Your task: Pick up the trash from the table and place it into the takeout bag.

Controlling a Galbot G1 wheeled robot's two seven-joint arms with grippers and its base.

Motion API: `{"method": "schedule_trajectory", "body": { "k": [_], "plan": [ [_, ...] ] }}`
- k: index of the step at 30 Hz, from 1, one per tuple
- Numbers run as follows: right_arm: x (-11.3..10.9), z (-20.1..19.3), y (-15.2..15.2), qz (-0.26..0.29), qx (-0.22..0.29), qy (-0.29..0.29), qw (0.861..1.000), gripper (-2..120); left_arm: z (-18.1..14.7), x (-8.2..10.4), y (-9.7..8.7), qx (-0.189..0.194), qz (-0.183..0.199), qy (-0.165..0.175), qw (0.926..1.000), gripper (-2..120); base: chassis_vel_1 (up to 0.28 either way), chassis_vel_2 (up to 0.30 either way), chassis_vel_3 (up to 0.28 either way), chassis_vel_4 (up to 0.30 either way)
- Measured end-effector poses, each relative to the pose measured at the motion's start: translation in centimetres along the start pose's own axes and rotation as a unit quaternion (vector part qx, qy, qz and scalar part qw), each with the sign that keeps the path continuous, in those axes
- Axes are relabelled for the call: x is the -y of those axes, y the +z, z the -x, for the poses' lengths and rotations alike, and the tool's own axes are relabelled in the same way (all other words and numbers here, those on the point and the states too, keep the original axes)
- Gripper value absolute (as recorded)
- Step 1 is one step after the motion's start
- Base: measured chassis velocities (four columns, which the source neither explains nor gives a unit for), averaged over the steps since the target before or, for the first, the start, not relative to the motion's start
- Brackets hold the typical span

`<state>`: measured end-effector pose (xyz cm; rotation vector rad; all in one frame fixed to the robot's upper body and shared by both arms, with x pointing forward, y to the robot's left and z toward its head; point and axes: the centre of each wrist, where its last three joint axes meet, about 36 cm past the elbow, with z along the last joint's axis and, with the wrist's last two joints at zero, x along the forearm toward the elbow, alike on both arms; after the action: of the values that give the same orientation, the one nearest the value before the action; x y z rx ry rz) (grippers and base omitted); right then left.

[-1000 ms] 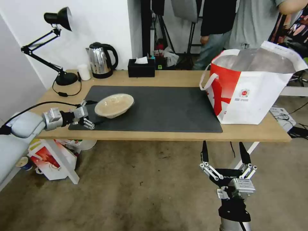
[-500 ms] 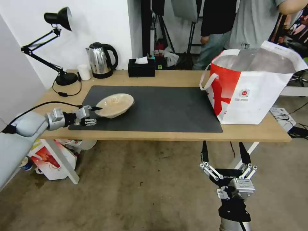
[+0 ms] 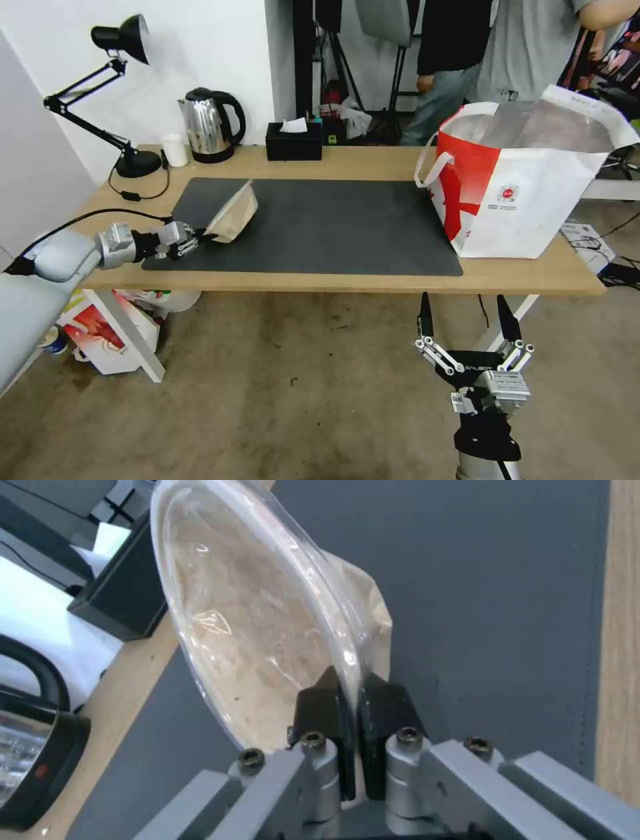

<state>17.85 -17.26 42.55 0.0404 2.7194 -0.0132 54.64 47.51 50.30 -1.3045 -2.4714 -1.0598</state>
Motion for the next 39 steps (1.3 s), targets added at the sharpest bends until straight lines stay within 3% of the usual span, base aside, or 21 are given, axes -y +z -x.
{"method": "schedule_trajectory", "body": {
  "k": [7, 16, 27, 30, 39],
  "plan": [
    [0.0, 0.0, 0.0, 0.000, 0.000, 0.000, 1.000, 100, 0.1, 0.2, -1.3, 0.039, -0.010, 0.013, 0.9991, 1, 0.000, 0.000, 0.000, 0.000],
    [0.0, 0.0, 0.0, 0.000, 0.000, 0.000, 1.000, 100, -0.6, -0.1, -3.1, 0.054, 0.008, 0.026, 0.9982, 1, 0.000, 0.000, 0.000, 0.000],
    [0.0, 0.0, 0.0, 0.000, 0.000, 0.000, 1.000, 100, -2.6, -3.7, -9.0, 0.101, 0.074, 0.036, 0.9915, 1, 0.000, 0.000, 0.000, 0.000],
    [0.0, 0.0, 0.0, 0.000, 0.000, 0.000, 1.000, 100, -3.7, -5.2, -11.5, 0.112, 0.098, 0.035, 0.9883, 1, 0.000, 0.000, 0.000, 0.000],
    [0.0, 0.0, 0.0, 0.000, 0.000, 0.000, 1.000, 100, -4.9, -6.9, -15.7, 0.122, 0.142, 0.044, 0.9813, 1, 0.000, 0.000, 0.000, 0.000]
  ]
}}
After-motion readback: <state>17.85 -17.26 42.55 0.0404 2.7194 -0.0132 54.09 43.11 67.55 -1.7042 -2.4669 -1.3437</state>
